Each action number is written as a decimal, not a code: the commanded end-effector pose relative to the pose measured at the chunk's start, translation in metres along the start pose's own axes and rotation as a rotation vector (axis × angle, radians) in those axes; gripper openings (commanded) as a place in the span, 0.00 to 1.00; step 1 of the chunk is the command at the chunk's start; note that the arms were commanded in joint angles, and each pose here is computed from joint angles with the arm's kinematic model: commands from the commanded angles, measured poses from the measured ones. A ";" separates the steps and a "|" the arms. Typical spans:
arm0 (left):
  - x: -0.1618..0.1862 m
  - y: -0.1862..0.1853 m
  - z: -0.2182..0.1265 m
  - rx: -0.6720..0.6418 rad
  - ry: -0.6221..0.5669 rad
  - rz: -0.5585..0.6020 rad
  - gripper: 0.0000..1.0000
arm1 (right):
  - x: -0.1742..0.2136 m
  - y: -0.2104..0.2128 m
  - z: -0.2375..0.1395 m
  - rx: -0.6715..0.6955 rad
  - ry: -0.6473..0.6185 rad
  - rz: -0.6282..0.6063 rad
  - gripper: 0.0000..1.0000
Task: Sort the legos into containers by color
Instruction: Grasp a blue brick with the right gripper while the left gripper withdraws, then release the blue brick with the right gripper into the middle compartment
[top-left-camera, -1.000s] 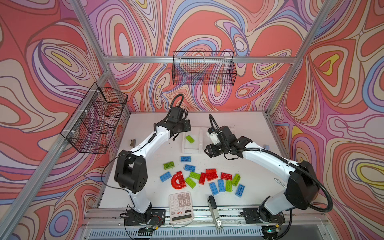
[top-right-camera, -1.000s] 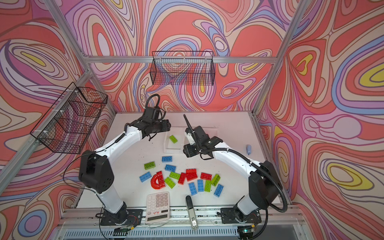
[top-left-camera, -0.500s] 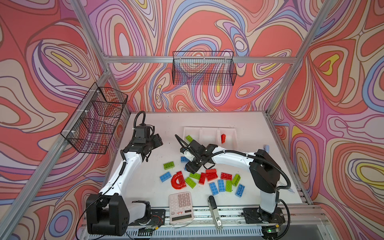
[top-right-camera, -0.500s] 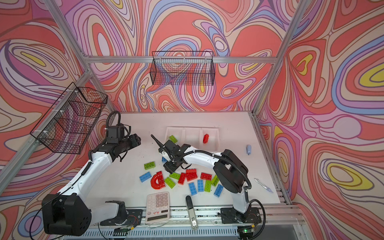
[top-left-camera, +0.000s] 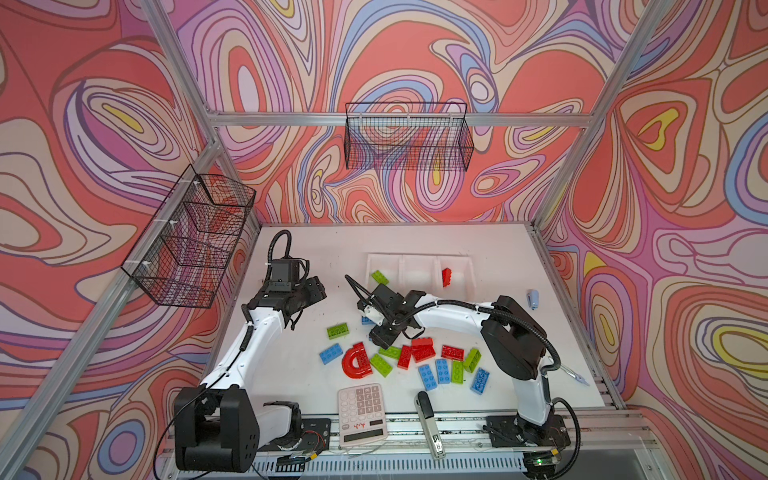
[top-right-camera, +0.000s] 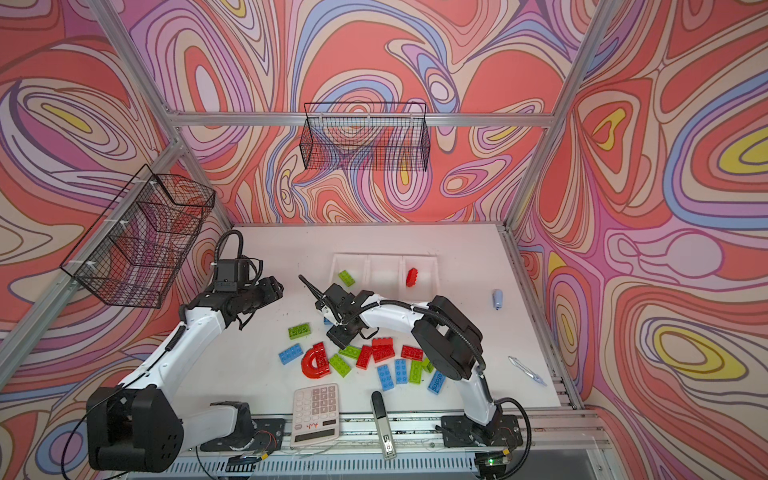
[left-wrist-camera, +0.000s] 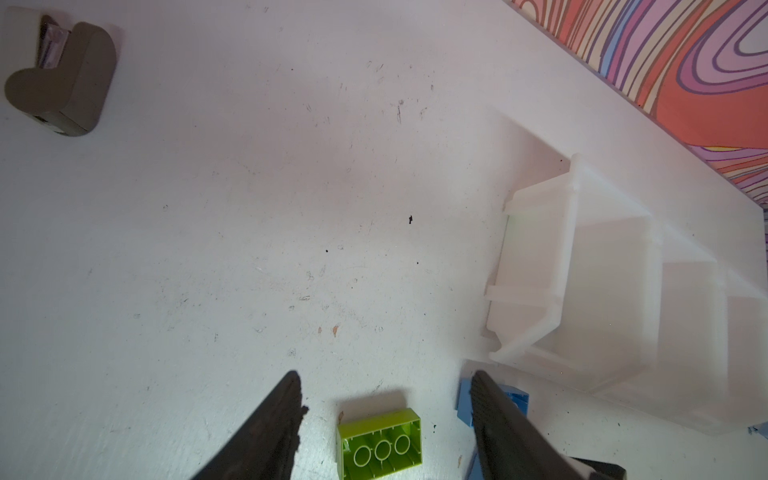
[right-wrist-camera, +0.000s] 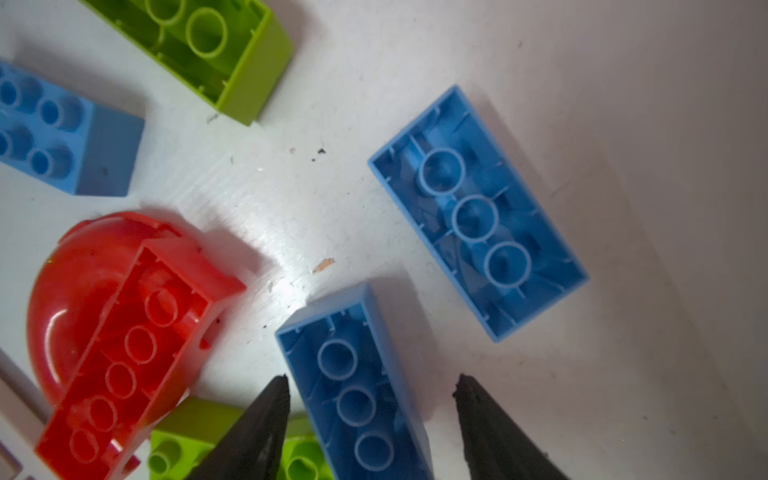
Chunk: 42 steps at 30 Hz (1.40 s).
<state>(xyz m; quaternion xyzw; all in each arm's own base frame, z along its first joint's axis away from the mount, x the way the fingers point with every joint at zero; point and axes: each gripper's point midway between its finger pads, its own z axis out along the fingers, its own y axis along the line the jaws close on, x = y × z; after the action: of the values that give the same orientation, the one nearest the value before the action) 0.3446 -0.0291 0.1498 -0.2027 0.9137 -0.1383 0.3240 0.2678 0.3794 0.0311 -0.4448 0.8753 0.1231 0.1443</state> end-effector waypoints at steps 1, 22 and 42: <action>0.010 0.008 0.001 -0.014 0.025 -0.012 0.67 | -0.002 0.003 0.008 0.001 -0.002 -0.035 0.65; 0.034 0.025 0.001 -0.080 0.115 0.064 0.67 | -0.022 -0.015 -0.083 0.141 -0.216 0.050 0.24; 0.058 -0.013 -0.043 0.130 0.105 0.447 0.69 | -0.032 -0.201 -0.120 0.266 -0.376 0.599 0.26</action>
<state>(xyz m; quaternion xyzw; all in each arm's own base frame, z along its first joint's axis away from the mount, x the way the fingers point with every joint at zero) 0.2882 -0.0493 0.1535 -0.0087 0.9459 -0.1139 0.3036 0.4175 0.2437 0.1413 -0.1338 0.9324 0.1039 0.3194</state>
